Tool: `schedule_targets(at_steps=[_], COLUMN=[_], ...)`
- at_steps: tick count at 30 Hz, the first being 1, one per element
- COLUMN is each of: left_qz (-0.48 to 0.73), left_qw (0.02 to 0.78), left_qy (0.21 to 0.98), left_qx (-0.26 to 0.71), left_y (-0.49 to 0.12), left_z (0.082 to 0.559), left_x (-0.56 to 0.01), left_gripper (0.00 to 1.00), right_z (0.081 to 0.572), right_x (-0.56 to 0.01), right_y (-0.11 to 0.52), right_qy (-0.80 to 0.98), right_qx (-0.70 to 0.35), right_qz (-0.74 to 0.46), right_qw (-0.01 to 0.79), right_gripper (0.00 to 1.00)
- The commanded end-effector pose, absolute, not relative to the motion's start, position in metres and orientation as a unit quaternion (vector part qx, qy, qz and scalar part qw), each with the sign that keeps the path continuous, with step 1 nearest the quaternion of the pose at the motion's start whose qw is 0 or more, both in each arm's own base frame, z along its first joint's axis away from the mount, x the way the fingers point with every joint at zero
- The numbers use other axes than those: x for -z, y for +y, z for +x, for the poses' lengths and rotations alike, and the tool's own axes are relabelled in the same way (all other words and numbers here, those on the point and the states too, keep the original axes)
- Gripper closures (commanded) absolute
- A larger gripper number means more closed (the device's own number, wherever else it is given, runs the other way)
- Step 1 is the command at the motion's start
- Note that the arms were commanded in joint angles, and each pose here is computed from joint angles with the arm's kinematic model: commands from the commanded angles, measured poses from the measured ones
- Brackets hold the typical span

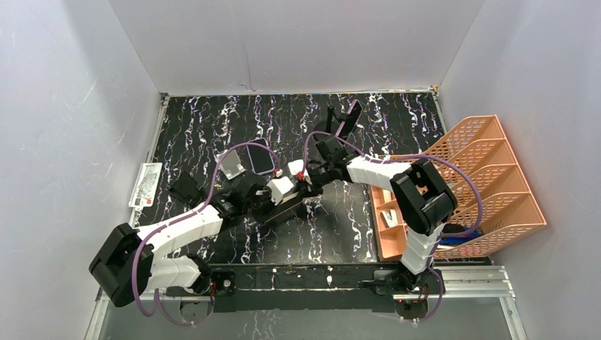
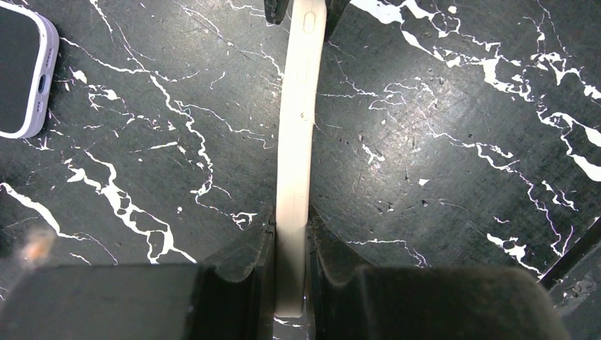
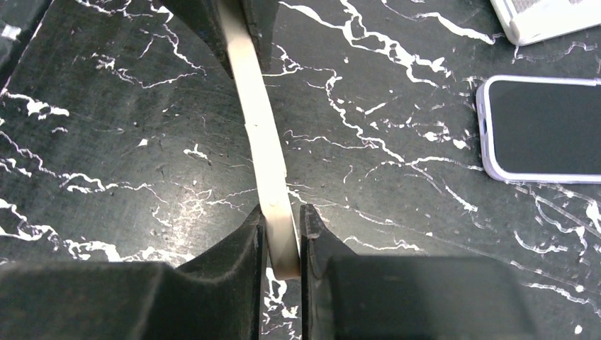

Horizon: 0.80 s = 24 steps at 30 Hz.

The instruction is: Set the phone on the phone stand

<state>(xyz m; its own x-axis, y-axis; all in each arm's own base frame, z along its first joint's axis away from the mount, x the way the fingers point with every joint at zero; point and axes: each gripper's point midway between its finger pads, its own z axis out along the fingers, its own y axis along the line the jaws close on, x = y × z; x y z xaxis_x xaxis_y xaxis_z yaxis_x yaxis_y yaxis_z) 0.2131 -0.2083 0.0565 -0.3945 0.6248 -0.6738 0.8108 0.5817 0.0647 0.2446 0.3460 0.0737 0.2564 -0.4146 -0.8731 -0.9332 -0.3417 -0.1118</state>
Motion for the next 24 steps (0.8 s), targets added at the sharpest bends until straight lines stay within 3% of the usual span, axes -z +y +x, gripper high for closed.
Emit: schedule_targets(at_steps=[1, 3, 12, 16, 24], left_qz=[0.417, 0.414, 0.395, 0.38, 0.382], left_qw=[0.359, 0.369, 0.399, 0.424, 0.475], left_qy=[0.82, 0.816, 0.807, 0.803, 0.789], left_qx=[0.159, 0.166, 0.184, 0.175, 0.076], left_y=[-0.214, -0.217, -0.215, -0.199, -0.143], left_z=[0.214, 0.218, 0.236, 0.253, 0.307], left_x=[-0.079, -0.084, -0.095, -0.113, -0.165], left_gripper=[1.0, 1.0, 1.0, 1.0, 1.0], right_z=[0.281, 0.311, 0.346, 0.342, 0.33], right_x=[-0.087, -0.106, -0.213, -0.245, -0.257], right_y=[0.343, 0.344, 0.32, 0.303, 0.303], right_qy=[0.534, 0.555, 0.516, 0.493, 0.472], right_qx=[-0.332, -0.283, -0.198, -0.175, -0.197], right_qz=[-0.677, -0.638, -0.488, -0.451, -0.438], right_qw=[0.383, 0.453, 0.675, 0.723, 0.739], right_gripper=[0.75, 0.64, 0.53, 0.42, 0.41])
